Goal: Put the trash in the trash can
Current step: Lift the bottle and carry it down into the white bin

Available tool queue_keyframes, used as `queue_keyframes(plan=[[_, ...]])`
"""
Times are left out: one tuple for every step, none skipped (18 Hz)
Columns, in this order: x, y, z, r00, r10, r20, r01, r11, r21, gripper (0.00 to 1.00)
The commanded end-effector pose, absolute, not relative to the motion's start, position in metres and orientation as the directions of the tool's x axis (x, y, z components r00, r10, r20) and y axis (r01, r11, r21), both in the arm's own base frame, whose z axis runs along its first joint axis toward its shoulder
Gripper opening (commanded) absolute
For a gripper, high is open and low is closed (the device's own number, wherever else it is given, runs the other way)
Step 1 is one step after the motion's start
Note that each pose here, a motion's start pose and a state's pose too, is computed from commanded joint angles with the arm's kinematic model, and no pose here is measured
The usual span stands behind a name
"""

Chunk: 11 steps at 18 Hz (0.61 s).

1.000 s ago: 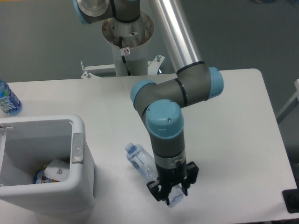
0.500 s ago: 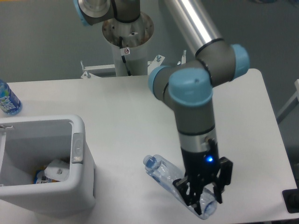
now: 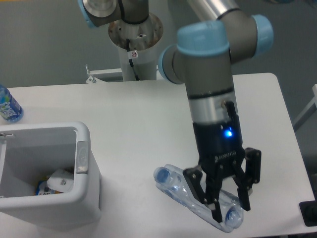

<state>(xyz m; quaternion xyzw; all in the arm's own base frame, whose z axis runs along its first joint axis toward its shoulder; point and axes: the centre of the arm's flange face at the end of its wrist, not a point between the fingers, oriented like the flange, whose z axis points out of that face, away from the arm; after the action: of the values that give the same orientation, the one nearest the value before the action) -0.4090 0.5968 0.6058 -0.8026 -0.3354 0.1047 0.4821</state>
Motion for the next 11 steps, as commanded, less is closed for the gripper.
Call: queue_keyframes(plan=[[-0.396,0.598,0.618,0.769,0.619,0.158,0.418,-0.301,-0.857,0.48],[-0.384,0.602,0.624,0.783,0.602,0.157,0.405,-0.301,-0.864,0.47],[-0.372,0.603,0.631,0.792,0.590,0.156,0.394,-0.299,-0.869,0.47],[-0.360,0.607,0.638,0.802,0.576,0.156,0.384,-0.298,-0.874,0.47],[-0.346,0.609,0.646,0.814,0.560,0.155,0.372,-0.297,-0.880,0.47],[-0.333,0.612,0.651,0.825,0.545,0.153,0.361,-0.299,-0.883,0.47],[-0.324,0.616,0.653,0.832,0.533,0.152,0.355,-0.302,-0.885,0.47],[-0.312,0.621,0.655,0.843,0.516,0.153,0.348,-0.306,-0.886,0.47],[-0.296,0.627,0.656,0.855,0.495,0.152,0.339,-0.313,-0.887,0.47],[-0.286,0.632,0.655,0.863,0.481,0.153,0.336,-0.321,-0.885,0.47],[-0.276,0.637,0.650,0.871,0.467,0.154,0.335,-0.332,-0.882,0.47]])
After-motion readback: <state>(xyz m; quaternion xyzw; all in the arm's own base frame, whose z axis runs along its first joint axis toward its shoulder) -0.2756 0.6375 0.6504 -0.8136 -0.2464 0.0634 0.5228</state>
